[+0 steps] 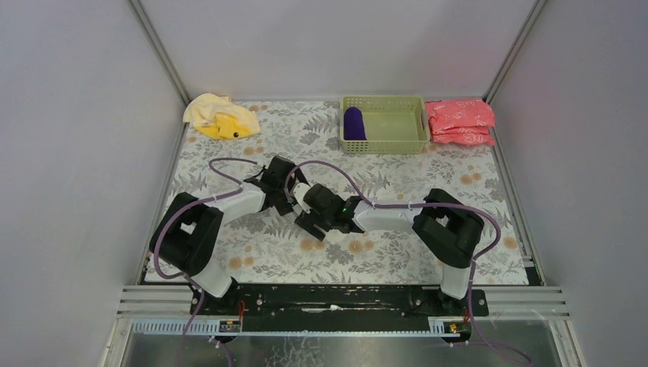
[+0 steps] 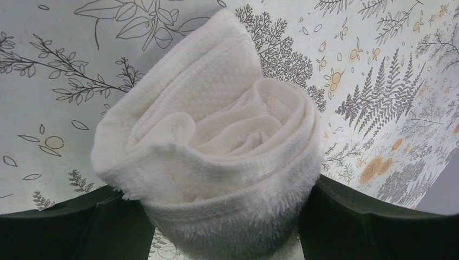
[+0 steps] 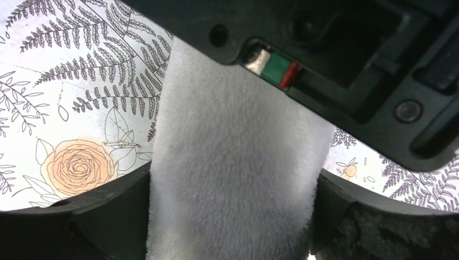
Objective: Roll the towels
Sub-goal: Pick up the towel at the center of the board, then place the towel in the bin.
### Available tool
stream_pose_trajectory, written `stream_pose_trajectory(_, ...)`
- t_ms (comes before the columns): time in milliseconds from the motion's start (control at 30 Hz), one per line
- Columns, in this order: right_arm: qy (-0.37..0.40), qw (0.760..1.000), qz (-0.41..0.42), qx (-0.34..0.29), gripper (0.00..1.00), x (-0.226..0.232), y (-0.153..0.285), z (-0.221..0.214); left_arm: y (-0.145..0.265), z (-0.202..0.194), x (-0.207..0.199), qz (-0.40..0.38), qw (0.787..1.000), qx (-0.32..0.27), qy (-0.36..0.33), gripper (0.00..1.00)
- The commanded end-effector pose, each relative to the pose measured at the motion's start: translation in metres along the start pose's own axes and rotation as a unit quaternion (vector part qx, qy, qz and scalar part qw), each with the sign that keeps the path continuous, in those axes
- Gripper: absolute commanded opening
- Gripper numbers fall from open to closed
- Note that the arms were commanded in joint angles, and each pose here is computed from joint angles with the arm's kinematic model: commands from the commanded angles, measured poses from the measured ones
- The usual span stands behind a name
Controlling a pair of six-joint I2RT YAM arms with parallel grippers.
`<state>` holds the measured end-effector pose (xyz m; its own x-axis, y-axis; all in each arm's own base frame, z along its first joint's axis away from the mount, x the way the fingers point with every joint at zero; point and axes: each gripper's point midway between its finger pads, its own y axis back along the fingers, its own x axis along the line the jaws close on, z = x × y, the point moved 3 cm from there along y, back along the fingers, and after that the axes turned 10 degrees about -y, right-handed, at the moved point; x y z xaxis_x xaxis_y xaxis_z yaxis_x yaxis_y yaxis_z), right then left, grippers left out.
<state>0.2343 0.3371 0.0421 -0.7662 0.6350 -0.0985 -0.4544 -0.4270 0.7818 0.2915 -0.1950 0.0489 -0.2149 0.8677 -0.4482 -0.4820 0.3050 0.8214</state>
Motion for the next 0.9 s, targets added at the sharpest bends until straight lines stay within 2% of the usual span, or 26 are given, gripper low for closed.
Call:
stream_pose_trajectory(0, -0.008, 0.99, 0.029, 0.14, 0.84, 0.011, -0.012, -0.073, -0.014, -0.051, 0.05, 0.089, 0.992, 0.094, -0.009, 0.81)
stream_pose_trajectory(67, -0.019, 0.988, 0.044, 0.146, 0.76, 0.014, -0.014, -0.076, -0.013, -0.046, 0.049, 0.087, 0.992, 0.088, -0.006, 0.83)
stream_pose_trajectory(200, -0.04, 0.988, 0.052, 0.139, 0.49, 0.011, -0.006, -0.07, -0.002, -0.015, 0.044, 0.071, 0.996, 0.053, 0.013, 0.85)
stream_pose_trajectory(300, -0.058, 0.99, 0.044, 0.12, 0.38, 0.0, 0.004, -0.055, 0.013, 0.017, 0.035, 0.065, 0.998, 0.019, 0.014, 0.89)
stream_pose_trajectory(500, -0.093, 0.992, 0.025, 0.083, 0.29, -0.026, 0.035, -0.024, 0.068, 0.086, 0.032, 0.05, 0.996, -0.058, 0.037, 0.94)
stream_pose_trajectory(633, -0.126, 0.991, 0.003, 0.044, 0.26, -0.059, 0.069, 0.008, 0.118, 0.129, 0.036, 0.072, 0.991, -0.116, 0.011, 0.96)
stream_pose_trajectory(767, -0.162, 0.984, -0.068, -0.011, 0.25, -0.11, 0.111, 0.046, 0.162, 0.148, 0.038, 0.108, 0.981, -0.161, -0.031, 0.98)
stream_pose_trajectory(867, -0.198, 0.969, -0.141, -0.04, 0.24, -0.153, 0.133, 0.065, 0.185, 0.151, 0.043, 0.121, 0.972, -0.193, -0.058, 1.0)
